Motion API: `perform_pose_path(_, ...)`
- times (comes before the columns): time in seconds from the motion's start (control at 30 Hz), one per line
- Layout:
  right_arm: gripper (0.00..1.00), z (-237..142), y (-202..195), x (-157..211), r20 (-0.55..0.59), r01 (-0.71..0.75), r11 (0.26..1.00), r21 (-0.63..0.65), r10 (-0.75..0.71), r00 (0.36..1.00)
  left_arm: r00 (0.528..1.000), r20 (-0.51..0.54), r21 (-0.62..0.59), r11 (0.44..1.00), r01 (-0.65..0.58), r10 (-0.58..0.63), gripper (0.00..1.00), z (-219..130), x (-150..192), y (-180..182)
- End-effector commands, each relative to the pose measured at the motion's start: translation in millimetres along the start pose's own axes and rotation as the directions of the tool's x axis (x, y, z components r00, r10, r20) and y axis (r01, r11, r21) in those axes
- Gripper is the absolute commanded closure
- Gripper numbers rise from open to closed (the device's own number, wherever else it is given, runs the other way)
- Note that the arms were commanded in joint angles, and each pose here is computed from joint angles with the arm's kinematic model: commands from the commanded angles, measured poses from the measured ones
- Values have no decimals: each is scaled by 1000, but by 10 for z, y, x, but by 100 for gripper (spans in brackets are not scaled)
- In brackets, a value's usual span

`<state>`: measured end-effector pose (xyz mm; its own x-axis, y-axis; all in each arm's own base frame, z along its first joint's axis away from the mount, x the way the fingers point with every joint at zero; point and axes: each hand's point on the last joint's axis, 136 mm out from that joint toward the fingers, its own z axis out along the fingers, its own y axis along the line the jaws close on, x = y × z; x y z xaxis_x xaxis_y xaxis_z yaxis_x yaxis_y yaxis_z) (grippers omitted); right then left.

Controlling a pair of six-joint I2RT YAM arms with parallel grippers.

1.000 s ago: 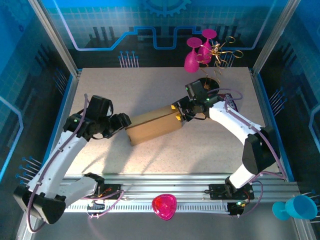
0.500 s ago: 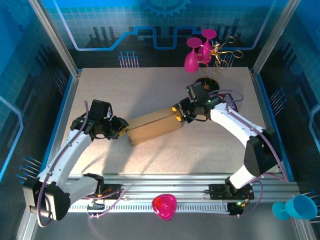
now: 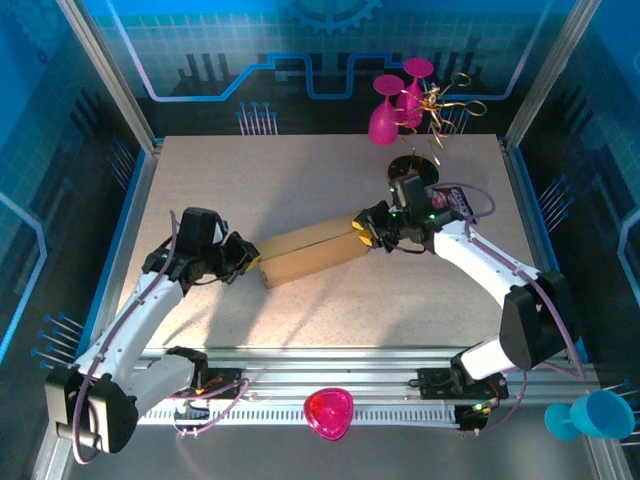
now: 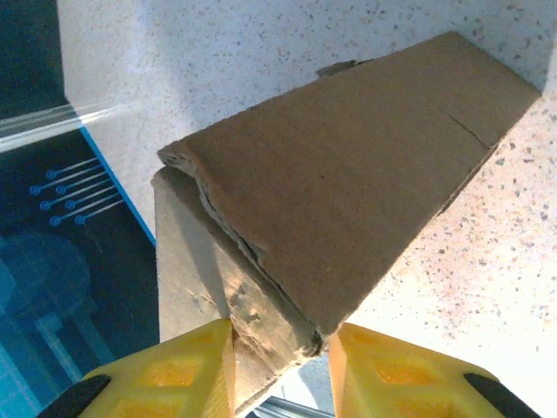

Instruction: Fold the paper box

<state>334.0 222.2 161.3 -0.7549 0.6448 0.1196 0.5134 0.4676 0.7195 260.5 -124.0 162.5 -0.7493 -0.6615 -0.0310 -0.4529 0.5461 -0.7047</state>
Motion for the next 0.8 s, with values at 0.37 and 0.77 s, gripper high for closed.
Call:
perform_pose_path(0.37,64,17,-1142,168,-63,246,964,-100,-253,965,992,-124,-192,980,-47,24,90,368,560,742)
perform_pose_path(0.77,49,-28,-1402,118,-111,172,980,99,-161,981,990,-139,-214,975,-54,24,76,432,540,736)
